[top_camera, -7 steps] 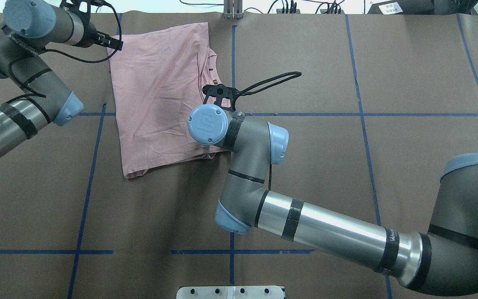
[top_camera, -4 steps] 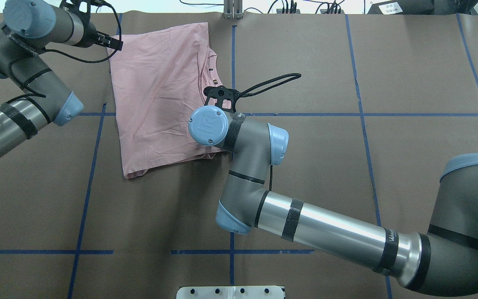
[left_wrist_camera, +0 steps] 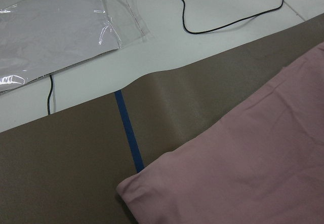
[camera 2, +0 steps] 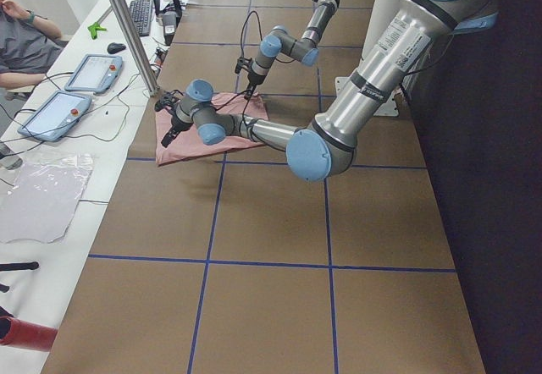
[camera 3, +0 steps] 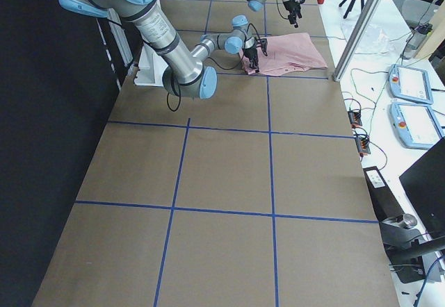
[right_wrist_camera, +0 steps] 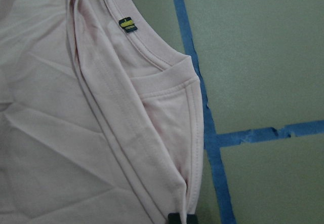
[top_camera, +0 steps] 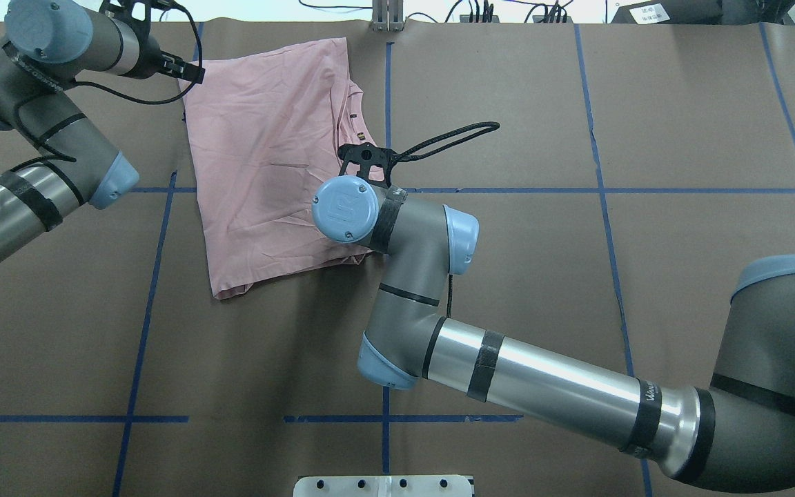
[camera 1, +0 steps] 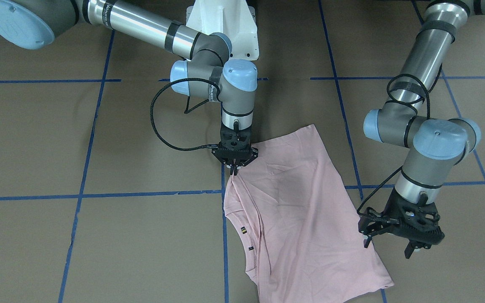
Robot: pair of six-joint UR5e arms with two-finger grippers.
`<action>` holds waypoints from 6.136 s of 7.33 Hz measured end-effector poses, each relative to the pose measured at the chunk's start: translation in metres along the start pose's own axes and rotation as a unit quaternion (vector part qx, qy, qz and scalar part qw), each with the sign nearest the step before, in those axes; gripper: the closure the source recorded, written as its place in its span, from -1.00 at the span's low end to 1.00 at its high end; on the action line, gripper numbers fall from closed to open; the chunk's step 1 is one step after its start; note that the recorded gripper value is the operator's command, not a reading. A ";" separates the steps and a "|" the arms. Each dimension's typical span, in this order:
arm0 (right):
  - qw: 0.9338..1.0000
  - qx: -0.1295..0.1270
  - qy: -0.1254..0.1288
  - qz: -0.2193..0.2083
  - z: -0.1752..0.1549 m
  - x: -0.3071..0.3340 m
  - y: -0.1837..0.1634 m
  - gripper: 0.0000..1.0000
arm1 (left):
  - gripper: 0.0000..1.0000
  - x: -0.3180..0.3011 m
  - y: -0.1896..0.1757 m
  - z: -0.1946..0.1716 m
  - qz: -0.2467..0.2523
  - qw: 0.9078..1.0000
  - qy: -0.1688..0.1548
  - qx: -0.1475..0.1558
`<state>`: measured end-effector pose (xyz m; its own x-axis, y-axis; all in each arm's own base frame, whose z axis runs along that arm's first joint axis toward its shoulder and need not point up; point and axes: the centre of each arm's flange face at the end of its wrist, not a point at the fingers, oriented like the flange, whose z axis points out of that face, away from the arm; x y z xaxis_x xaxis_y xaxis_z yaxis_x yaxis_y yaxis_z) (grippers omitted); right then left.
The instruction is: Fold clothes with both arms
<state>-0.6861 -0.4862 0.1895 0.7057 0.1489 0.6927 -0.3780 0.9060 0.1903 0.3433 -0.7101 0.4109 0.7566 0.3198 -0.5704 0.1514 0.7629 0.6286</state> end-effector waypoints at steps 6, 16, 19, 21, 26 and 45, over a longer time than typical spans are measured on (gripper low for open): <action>0.999 -0.012 -0.031 -0.013 -0.077 0.070 0.043 1.00 | -1.00 0.018 0.003 -0.016 0.002 1.000 0.019 0.008; 0.997 -0.017 -0.043 -0.060 -0.162 0.177 0.168 1.00 | -0.99 0.233 0.209 -0.180 -0.189 0.964 0.155 -0.106; 0.997 -0.017 -0.042 -0.061 -0.161 0.177 0.168 1.00 | -0.23 0.305 0.291 -0.198 -0.273 0.942 0.123 -0.155; 0.997 -0.017 -0.042 -0.060 -0.161 0.176 0.168 1.00 | -0.20 0.332 0.321 -0.209 -0.303 0.930 0.102 -0.181; 0.997 -0.016 -0.041 -0.061 -0.161 0.177 0.168 1.00 | 0.05 0.364 0.360 -0.223 -0.303 0.922 0.097 -0.219; 0.996 -0.022 -0.060 -0.057 -0.220 0.195 0.152 1.00 | 1.00 0.359 0.289 -0.327 -0.281 0.923 0.142 -0.222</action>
<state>-0.4743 -0.2321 0.1999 0.6644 -0.0018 0.7474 -0.2706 0.9316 0.2428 0.4505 -0.1918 0.2150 0.4307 -0.1109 -0.8957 0.1465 0.9878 -0.0519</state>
